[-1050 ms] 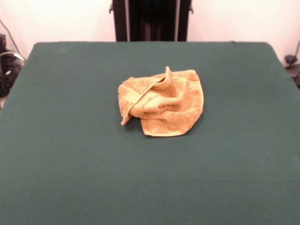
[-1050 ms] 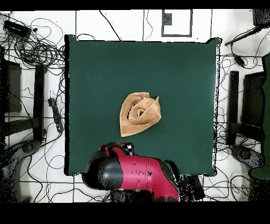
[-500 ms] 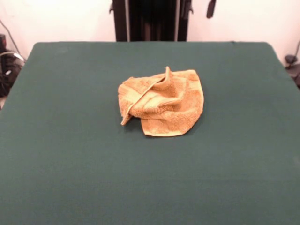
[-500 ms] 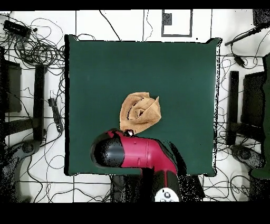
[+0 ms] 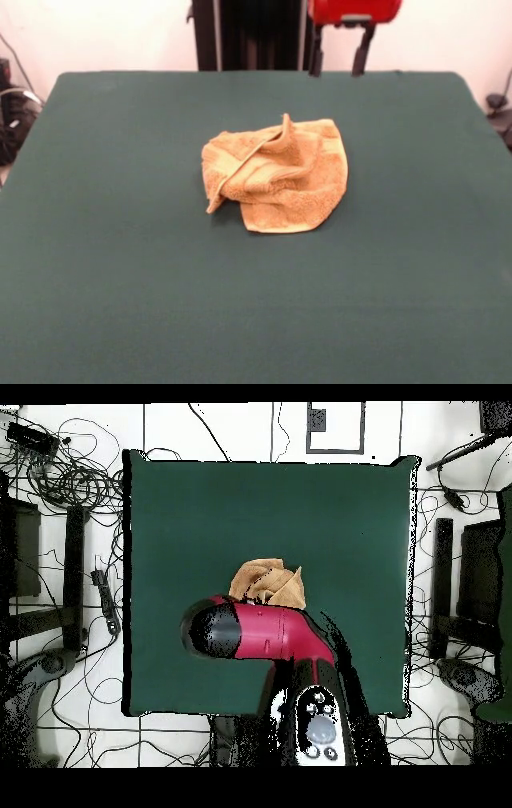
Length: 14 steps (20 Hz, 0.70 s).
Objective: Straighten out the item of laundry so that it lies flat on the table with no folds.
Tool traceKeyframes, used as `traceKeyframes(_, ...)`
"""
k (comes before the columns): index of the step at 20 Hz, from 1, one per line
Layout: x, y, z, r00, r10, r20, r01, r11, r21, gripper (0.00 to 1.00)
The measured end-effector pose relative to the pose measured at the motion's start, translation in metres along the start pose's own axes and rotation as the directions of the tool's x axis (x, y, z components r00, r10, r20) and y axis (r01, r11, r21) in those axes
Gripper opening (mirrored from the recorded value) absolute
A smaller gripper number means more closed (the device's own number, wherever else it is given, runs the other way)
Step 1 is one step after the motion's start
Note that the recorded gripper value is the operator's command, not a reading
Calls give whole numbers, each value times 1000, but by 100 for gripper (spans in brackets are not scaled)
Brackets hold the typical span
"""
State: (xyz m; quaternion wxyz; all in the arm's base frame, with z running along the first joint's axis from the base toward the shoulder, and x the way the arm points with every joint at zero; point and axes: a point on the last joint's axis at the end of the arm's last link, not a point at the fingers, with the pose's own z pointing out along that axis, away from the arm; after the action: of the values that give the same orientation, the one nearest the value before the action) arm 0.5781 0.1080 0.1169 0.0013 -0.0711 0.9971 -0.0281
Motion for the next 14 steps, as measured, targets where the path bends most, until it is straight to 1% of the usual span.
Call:
traceKeyframes(7, -26, -10, 19, 999, 8, -34, -8, 1000, -4, 100)
traceKeyframes(8, -33, -14, 23, 999, 13, -42, -13, 1000, -4, 100)
traceKeyframes(14, -49, -28, 29, 998, 30, -51, -30, 1000, -4, 100)
